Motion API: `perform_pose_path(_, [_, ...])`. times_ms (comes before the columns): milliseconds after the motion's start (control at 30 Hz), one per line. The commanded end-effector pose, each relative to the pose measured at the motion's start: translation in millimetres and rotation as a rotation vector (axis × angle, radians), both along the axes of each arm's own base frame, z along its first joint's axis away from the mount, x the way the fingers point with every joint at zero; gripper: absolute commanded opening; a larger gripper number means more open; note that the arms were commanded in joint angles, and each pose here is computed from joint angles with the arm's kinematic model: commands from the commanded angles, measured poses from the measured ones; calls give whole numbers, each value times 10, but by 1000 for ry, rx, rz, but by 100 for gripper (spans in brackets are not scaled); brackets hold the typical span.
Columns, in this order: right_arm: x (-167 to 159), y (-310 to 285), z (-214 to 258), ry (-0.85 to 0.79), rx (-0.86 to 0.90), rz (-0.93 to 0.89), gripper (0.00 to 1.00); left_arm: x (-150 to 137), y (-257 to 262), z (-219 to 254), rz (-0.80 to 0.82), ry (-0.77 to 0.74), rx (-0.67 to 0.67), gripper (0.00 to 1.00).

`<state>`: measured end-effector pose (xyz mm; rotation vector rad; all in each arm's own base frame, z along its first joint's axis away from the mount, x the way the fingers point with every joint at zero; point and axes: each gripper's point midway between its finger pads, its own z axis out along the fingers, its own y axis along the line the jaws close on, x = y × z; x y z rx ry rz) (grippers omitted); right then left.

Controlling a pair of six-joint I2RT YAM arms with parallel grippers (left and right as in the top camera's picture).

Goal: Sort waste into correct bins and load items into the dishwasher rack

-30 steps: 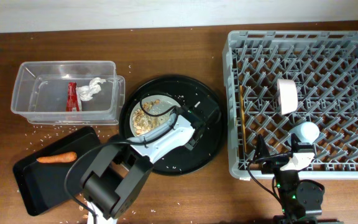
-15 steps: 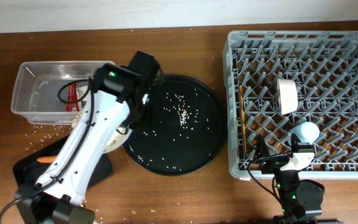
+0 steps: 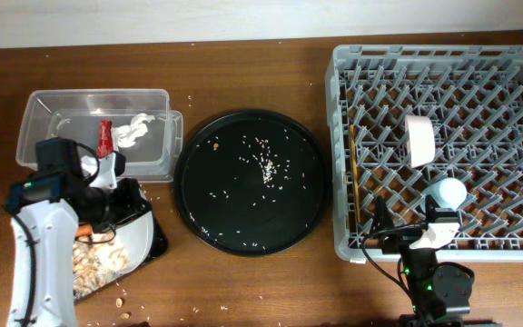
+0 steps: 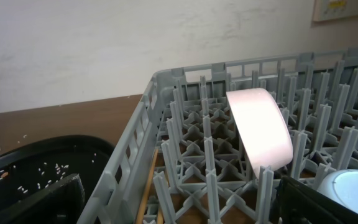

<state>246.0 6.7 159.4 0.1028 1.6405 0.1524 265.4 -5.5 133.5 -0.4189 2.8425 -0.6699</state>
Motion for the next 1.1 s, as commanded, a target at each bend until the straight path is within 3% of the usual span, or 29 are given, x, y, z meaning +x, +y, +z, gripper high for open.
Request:
perform_pose_path(0, [0, 2, -22, 1, 2, 4, 98, 59, -227, 636, -137, -349, -248, 0])
perform_pose_path(100, [0, 3, -22, 1, 2, 4, 98, -56, 62, 1012, -37, -527, -236, 0])
perform_pose_path(267, [0, 3, -22, 1, 2, 4, 98, -190, 160, 1373, 17, -726, -403, 0])
perform_pose_path(433, [0, 2, -22, 1, 2, 4, 98, -221, 151, 1395, 14, -738, -396, 0])
perform_pose_path(533, [0, 2, -22, 1, 2, 4, 98, -116, -54, 1417, -102, -751, -395, 0])
perform_pose_path(667, [0, 3, -22, 1, 2, 4, 98, 671, -1080, 2049, -328, -911, -480, 0])
perform_pose_path(733, [0, 3, -22, 1, 2, 4, 98, 940, -2027, 2318, -453, -1027, -665, 0])
perform_pose_path(800, [0, 2, -22, 1, 2, 4, 98, 1103, -2812, 2208, -520, -968, -890, 0])
perform_pose_path(867, [0, 3, -22, 1, 2, 4, 98, 1162, -3368, 2025, -559, -910, -977, 0])
perform_pose_path(1000, [0, 2, -22, 1, 2, 4, 98, 1184, -3953, 1531, -549, -794, -984, 0])
perform_pose_path(1067, [0, 2, -22, 1, 2, 4, 98, 1354, -3969, 1104, -427, -648, -879, 0])
